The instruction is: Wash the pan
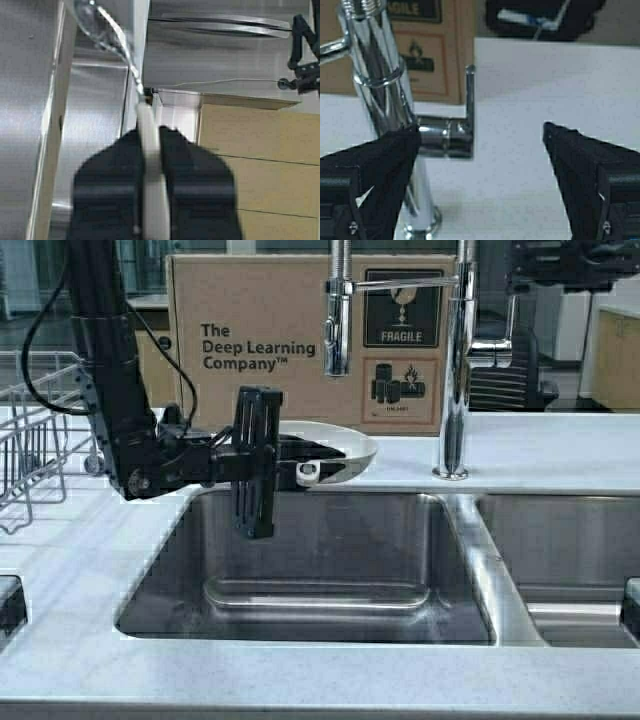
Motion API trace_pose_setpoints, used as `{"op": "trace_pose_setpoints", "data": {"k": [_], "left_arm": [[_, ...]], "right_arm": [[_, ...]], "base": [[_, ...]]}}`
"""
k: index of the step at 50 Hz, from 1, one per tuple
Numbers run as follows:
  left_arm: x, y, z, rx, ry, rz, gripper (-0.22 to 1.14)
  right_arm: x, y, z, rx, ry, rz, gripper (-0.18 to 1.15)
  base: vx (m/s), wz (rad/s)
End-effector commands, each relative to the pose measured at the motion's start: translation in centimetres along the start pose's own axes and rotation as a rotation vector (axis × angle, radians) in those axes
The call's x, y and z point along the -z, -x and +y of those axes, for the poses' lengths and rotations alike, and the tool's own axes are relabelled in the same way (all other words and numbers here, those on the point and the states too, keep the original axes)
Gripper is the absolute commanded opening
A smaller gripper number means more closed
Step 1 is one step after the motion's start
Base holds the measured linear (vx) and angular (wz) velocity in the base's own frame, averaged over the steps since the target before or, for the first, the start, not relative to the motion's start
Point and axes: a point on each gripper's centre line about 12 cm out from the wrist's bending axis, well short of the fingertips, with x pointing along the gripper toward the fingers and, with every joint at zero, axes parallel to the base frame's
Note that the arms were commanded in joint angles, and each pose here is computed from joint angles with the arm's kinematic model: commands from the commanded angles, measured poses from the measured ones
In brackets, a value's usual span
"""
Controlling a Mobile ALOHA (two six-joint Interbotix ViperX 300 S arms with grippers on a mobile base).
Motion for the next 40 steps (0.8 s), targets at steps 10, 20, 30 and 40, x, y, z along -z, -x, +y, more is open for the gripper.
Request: {"op": "trace_pose_setpoints", "data": {"k": [10, 20, 30, 40], "left_arm": [[-0.2, -0.4, -1.9, 0.069, -0.028, 0.000, 0.02], [-0.2, -0.4, -2.1, 0.084, -0.026, 0.001, 0.02], [-0.1, -0.4, -2.3, 0.101, -0.004, 0.005, 0.02], [-0.2, -0.4, -2.2, 0.100, -0.004, 0.005, 0.02]], "right_arm": [[-1.7, -6.2, -0.5, 0.011, 0.005, -0.016, 1.04], [-1.0, -9.1, -2.0, 0.052, -0.047, 0.070, 1.04], [-1.0, -9.3, -4.1, 0.096, -0.142, 0.083, 1.04], [-0.9, -8.8, -6.3, 0.140, -0.235, 0.077, 1.04]], "base": [[0.00, 0.00], [0.00, 0.00], [0.00, 0.00], [0.00, 0.00]]}}
